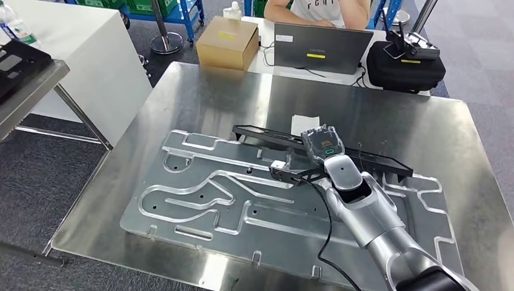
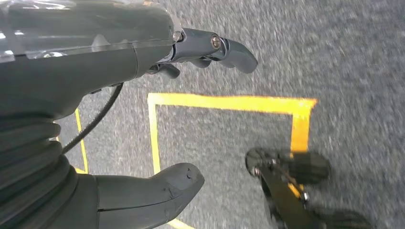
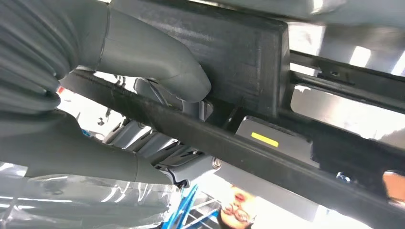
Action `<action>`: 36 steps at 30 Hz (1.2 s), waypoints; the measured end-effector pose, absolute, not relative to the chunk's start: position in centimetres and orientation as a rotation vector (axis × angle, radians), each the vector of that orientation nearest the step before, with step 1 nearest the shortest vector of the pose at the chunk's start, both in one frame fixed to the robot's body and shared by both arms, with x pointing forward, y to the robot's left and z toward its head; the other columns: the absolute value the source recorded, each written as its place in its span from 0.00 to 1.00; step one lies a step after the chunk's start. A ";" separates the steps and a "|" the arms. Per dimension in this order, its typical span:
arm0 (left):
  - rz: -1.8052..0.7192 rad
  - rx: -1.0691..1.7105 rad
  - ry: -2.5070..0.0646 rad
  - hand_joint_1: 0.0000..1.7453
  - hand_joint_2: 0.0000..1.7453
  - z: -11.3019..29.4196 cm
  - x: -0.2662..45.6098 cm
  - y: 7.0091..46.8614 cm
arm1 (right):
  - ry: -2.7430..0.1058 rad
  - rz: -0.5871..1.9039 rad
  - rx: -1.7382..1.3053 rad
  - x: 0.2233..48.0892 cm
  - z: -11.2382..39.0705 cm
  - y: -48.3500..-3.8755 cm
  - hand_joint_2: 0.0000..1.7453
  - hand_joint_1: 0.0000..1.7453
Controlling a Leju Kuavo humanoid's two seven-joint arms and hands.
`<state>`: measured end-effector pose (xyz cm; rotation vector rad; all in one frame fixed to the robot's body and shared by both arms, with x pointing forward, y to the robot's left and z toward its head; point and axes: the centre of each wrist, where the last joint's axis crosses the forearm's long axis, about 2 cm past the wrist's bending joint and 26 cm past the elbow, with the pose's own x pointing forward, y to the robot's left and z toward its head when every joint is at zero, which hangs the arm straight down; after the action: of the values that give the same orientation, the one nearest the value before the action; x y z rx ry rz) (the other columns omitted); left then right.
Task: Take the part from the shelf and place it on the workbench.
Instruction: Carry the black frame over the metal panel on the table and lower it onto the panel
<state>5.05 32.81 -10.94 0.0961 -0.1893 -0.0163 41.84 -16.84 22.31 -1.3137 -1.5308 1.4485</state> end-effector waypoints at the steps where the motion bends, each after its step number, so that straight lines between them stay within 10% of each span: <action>1: -0.016 0.095 -0.190 0.00 1.00 -10.9 5.1 32.8 | -1.529 1.446 -1.314 41.8 22.3 -16.8 1.00 1.00; 36: -0.016 0.087 -0.186 0.00 1.00 -11.0 5.0 32.5 | -1.534 1.431 -1.329 42.0 22.8 -16.2 1.00 1.00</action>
<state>5.01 32.49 -10.97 0.0868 -0.1856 -0.0164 42.03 -16.17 22.83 -1.3293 -1.5337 1.4306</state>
